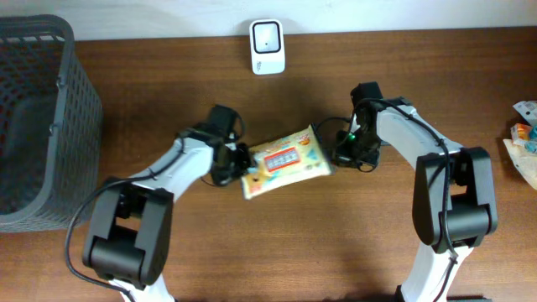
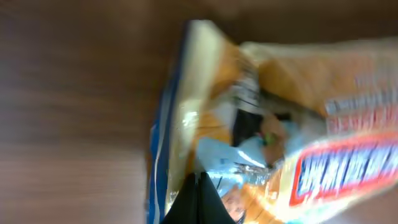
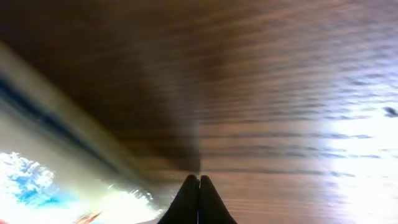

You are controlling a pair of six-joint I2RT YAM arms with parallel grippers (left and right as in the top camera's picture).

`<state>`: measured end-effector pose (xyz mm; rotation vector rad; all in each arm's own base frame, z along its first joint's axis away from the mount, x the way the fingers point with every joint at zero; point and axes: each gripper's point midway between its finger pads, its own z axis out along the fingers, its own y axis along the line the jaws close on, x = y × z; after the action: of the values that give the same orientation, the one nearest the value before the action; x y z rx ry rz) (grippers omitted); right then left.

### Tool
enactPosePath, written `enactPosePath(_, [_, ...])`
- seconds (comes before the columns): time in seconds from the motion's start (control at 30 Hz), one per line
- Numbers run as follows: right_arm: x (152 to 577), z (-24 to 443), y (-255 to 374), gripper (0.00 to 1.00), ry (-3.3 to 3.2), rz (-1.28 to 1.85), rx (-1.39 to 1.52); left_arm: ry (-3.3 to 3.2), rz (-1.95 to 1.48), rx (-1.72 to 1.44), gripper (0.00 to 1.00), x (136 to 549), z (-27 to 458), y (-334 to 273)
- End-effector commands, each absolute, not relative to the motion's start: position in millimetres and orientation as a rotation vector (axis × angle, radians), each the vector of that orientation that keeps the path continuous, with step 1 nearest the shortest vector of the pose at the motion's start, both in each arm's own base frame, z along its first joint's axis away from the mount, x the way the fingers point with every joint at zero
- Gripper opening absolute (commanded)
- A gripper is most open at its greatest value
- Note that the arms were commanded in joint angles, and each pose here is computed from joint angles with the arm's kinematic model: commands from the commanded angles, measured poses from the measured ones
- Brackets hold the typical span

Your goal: Scan the item barcode

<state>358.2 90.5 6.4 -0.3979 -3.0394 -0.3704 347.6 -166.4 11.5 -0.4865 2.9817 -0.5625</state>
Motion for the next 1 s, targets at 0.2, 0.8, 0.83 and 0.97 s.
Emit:
enactPosePath(0.2, [364.1,65.9,115.7,0.04,-3.077,-0.433,-0.322,2.872,-0.336,-0.350,0.00,409.5,89.5,-138.9])
enactPosePath(0.8, [356.2,-13.4,179.7,0.04,-3.003,-0.375,-0.183,3.183,-0.113,-0.376,0.00,369.4,-16.4,-135.2])
enactPosePath(0.83, [357.0,-15.4,169.7,0.04,-3.016,-0.310,-0.196,3.177,-0.054,-0.379,0.00,369.6,-16.5,-127.8])
enactPosePath(0.97, [365.1,-7.6,137.0,0.04,-3.054,-0.102,-0.256,3.109,0.129,-0.379,0.00,379.1,-3.7,-104.0])
